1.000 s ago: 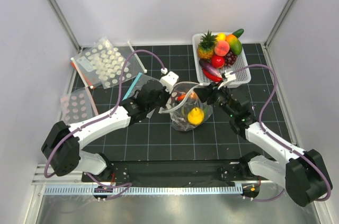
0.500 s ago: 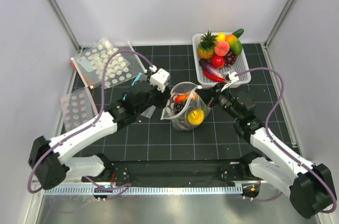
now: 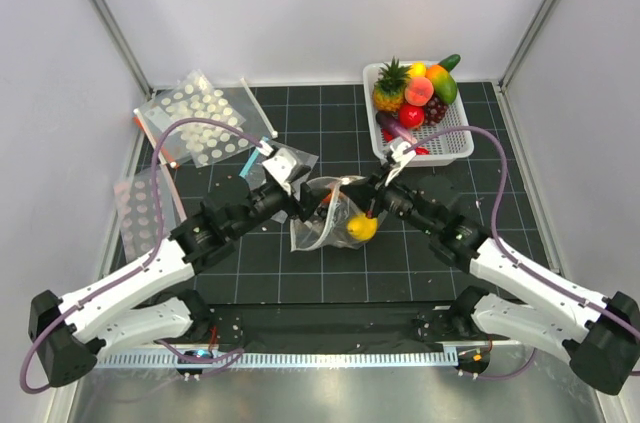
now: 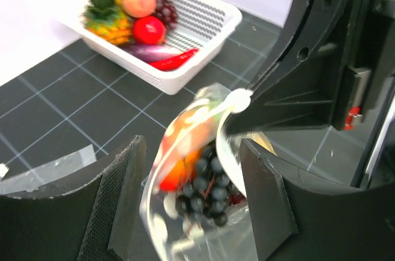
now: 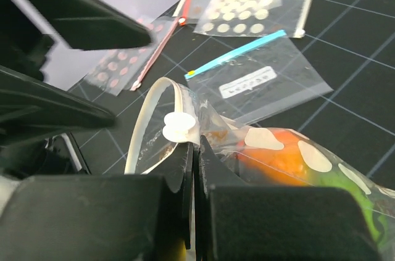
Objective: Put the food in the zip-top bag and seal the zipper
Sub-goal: Zip the zipper food storage bag at the center of the board.
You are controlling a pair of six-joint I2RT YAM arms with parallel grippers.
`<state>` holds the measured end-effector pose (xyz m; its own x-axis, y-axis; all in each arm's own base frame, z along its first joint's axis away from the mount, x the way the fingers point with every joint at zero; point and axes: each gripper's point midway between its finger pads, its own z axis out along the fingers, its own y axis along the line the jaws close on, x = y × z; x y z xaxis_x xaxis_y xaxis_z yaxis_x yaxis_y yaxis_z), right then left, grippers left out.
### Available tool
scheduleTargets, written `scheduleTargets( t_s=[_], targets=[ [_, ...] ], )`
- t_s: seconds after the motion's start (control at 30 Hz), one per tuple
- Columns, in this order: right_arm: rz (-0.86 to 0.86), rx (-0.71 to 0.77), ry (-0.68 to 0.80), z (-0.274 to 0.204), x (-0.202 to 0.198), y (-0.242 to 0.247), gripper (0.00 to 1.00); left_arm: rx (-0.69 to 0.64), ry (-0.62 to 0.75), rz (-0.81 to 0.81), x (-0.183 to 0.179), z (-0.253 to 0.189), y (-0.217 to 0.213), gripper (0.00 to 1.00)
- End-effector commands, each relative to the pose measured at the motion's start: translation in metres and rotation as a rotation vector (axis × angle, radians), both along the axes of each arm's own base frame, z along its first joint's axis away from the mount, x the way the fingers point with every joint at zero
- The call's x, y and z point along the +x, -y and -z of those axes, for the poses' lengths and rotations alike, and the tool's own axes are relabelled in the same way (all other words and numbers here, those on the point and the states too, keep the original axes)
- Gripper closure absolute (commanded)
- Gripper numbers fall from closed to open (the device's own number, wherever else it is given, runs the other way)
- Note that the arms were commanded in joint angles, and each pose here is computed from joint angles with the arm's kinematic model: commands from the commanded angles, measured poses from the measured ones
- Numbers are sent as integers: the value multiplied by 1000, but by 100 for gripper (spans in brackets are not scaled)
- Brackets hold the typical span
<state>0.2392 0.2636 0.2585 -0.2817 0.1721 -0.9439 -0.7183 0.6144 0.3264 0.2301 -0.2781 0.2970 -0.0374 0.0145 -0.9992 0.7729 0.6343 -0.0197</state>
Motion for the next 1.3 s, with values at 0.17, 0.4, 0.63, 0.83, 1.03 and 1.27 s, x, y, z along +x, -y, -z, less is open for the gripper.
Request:
scheduleTargets(
  t_s=[0.17,0.4,0.63,0.83,1.03,1.27],
  targets=[
    [69,-5,85,-26,11,-5,99,92,75,179,-11,14,36,35],
    [100,23,89,-31,11,1,99,101,68,232,-18,18,42,41],
    [152,63,104,-38,12,12,99,159,2,207,-7,36,48,35],
    [123,68,107,-38,9,8,99,179,-16,136,6,45,45,33],
    [135,86,115,-42,8,11,99,203,-46,177,3,55,53,60],
    [156,82,130,-43,7,18,99,245,-132,300,-9,70,73,100]
  ],
)
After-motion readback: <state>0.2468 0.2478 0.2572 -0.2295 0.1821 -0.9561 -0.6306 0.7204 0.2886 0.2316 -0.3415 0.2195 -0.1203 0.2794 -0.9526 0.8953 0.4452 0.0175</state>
